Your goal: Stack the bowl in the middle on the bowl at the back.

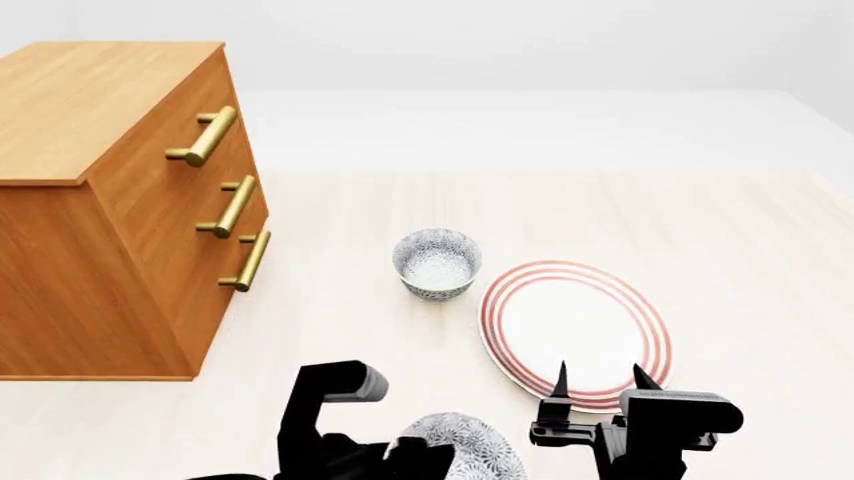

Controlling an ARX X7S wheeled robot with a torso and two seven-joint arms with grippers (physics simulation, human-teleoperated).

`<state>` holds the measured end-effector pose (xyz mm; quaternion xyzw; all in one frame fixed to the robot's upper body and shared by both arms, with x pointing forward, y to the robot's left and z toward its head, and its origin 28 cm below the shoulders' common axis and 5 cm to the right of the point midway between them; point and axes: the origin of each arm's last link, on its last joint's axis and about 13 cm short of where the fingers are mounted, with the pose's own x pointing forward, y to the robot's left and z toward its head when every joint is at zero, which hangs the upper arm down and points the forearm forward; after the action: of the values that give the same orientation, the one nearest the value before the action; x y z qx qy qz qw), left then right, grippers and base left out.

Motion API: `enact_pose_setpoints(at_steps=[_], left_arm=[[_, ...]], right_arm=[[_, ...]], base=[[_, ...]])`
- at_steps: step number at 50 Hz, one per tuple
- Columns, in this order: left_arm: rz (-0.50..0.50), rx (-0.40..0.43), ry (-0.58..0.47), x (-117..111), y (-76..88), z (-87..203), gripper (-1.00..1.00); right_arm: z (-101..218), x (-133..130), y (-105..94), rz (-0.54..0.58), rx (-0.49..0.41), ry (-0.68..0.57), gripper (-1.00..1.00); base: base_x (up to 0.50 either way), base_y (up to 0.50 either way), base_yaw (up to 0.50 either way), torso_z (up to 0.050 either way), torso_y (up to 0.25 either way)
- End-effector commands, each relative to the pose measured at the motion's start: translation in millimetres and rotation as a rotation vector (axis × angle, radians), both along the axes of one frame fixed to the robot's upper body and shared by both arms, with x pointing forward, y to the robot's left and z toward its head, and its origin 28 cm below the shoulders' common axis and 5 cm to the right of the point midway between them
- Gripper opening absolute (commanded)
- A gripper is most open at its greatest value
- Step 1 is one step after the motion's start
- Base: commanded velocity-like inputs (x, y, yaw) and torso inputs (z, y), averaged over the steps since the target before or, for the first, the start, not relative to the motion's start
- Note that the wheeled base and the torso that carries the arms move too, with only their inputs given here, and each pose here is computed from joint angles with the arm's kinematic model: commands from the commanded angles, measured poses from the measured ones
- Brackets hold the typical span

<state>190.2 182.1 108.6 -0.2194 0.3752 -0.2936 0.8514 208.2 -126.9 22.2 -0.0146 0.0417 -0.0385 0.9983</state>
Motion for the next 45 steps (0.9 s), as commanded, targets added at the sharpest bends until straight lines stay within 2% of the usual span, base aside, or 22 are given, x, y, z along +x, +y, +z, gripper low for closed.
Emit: enact_pose_setpoints(at_steps=[1,10,19,35,45], left_arm=[[0.033,0.083,0.020,-2,0.6,-6,1.00],[0.025,0.060,-0.040,-8,3.0,4,1.00],[0.029,0.014,-0.184,-21,8.5,25,1.00],[0.051,-0.058,-0.323,-33,18.8,49,1.00],[0.072,-0.145,-0.423,-37,26.3,60,1.00]], right_arm=[[0,0,-0.1,0.000,0.000,0.001,1.00],[0,0,0.1,0.000,0.000,0.002,1.00],[-1,0,-0.6,0.001,0.001,0.004,1.00],[-1,1,-0.4,0.001,0.001,0.005,1.00],[0,0,0.4,0.001,0.000,0.001,1.00]], base=[[0.00,0.00,0.00,0.000,0.000],[0.00,0.00,0.00,0.000,0.000],[0.00,0.00,0.00,0.000,0.000],[0.00,0.00,0.00,0.000,0.000],[0.00,0.00,0.00,0.000,0.000]])
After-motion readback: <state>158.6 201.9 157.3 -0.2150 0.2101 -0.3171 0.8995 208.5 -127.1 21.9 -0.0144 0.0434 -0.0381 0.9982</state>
